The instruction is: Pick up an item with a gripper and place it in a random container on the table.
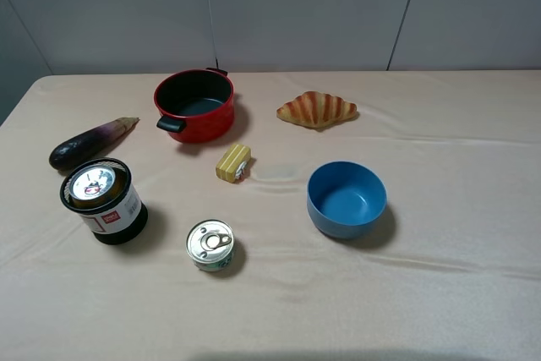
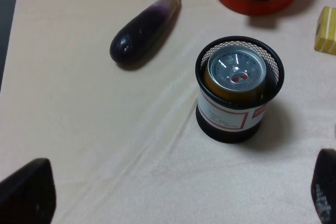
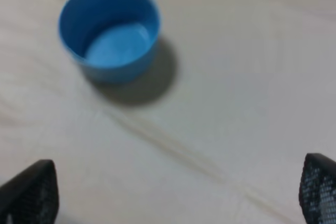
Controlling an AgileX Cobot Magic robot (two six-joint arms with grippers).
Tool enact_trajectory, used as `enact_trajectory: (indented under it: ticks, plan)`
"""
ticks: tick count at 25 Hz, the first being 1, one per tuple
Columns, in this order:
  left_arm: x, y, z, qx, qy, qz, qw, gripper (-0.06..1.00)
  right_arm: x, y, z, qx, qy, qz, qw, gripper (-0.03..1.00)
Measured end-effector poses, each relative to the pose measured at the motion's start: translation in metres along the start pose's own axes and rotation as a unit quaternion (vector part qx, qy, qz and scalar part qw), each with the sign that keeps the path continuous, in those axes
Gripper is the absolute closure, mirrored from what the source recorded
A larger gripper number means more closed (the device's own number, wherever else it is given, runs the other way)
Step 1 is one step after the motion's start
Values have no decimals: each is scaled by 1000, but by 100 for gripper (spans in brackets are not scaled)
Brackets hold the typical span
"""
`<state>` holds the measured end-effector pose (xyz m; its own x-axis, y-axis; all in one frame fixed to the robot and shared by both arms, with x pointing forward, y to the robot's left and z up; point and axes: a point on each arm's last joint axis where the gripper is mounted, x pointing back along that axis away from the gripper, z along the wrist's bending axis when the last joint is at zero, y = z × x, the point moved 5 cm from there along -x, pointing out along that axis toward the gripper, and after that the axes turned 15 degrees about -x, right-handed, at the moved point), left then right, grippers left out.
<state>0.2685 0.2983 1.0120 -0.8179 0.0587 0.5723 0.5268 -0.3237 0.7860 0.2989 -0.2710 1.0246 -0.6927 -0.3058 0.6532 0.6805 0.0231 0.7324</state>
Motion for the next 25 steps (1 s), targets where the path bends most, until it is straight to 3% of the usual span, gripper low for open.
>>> enact_trajectory:
  ticks: [9, 25]
  plan:
    - [0, 0, 0, 0, 0, 0, 1000, -4, 25, -8, -10, -57, -40, -150, 986, 27]
    - [0, 0, 0, 0, 0, 0, 1000, -4, 26, -8, -12, -67, -55, -156, 984, 27]
